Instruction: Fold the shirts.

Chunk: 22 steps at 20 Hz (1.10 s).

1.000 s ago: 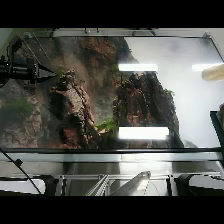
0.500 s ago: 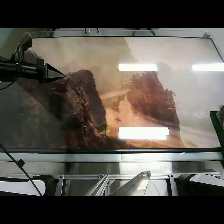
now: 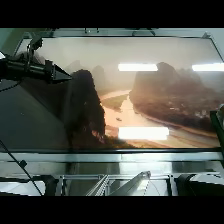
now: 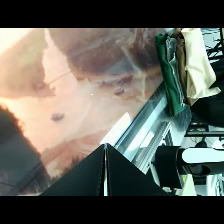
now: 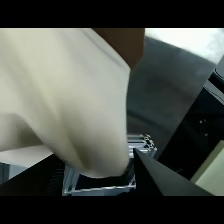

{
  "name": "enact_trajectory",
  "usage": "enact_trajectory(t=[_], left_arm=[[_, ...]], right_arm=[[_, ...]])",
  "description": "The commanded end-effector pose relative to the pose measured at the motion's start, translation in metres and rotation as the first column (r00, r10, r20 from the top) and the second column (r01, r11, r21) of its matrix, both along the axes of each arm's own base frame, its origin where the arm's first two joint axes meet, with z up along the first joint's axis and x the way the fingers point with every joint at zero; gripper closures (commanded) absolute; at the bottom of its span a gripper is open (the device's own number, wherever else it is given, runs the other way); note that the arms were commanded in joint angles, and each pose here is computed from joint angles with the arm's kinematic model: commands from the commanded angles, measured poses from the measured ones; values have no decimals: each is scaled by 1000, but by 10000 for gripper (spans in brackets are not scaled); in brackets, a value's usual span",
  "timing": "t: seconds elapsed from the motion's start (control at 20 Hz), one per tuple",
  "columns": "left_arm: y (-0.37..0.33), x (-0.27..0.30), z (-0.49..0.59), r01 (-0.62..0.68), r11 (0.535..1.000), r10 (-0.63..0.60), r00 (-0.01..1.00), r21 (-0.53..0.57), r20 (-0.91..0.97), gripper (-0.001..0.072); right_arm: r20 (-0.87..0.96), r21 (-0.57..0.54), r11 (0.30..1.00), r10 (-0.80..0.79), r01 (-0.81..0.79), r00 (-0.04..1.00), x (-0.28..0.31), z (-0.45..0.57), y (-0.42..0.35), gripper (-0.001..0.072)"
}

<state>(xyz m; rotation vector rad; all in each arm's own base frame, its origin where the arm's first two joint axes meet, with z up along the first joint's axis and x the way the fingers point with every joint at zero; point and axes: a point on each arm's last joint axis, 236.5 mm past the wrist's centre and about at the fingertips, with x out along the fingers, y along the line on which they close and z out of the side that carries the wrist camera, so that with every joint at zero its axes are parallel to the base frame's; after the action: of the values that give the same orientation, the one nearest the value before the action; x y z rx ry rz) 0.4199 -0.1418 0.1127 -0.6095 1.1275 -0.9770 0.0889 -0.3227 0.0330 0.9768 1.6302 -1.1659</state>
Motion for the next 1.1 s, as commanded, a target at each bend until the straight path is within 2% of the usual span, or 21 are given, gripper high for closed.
enact_trajectory(t=[0.0, 0.1, 0.2, 0.25, 0.3, 0.35, 0.45, 0.6, 0.7, 0.85, 0.95, 1.05], left_arm=[[6, 2, 0, -13, 1000, 13, 1000, -2, 1, 690], [9, 1, 1, -13, 1000, 13, 1000, -5, -3, 691], [12, -4, 2, 1, 1000, -1, 1000, -13, -15, 691], [11, -8, 4, 14, 1000, -15, 1000, -23, -21, 690], [11, -12, 6, 30, 999, -31, 999, -24, -25, 690], [12, -12, 8, 38, 999, -39, 999, -19, -17, 690], [13, -10, 24, 57, 998, -57, 998, -8, 30, 690], [15, -4, 58, 71, 997, -73, 988, 23, 133, 692], [16, -6, 73, 76, 996, -82, 984, 43, 160, 693], [4, -35, 66, 99, 995, -101, 989, 28, 107, 695], [-9, -70, 47, 106, 994, -106, 994, 3, 38, 697], [-23, -110, 18, 98, 995, -99, 995, -16, -26, 697]], right_arm=[[-35, 12, 998, -64, 64, 997, -2, 2, 7, 253], [147, 49, 997, -65, 58, 987, 42, 8, 16, 253], [371, 107, 993, -79, 42, 925, 101, 27, 30, 254], [466, 145, 989, -90, 24, 880, 128, 38, 41, 279], [548, 186, 982, -89, -18, 832, 153, 49, 54, 555], [601, 207, 976, -76, -63, 796, 173, 56, 66, 686], [634, 187, 965, 26, -186, 773, 201, 59, 90, 694], [693, 73, 907, 253, -415, 675, 250, 64, 133, 696], [717, -7, 829, 394, -560, 575, 276, 75, 185, 696], [744, -122, 670, 550, -732, 379, 288, 82, 290, 697], [751, -161, 559, 604, -813, 267, 272, 68, 356, 697], [750, -144, 467, 627, -872, 212, 237, 38, 410, 697]])
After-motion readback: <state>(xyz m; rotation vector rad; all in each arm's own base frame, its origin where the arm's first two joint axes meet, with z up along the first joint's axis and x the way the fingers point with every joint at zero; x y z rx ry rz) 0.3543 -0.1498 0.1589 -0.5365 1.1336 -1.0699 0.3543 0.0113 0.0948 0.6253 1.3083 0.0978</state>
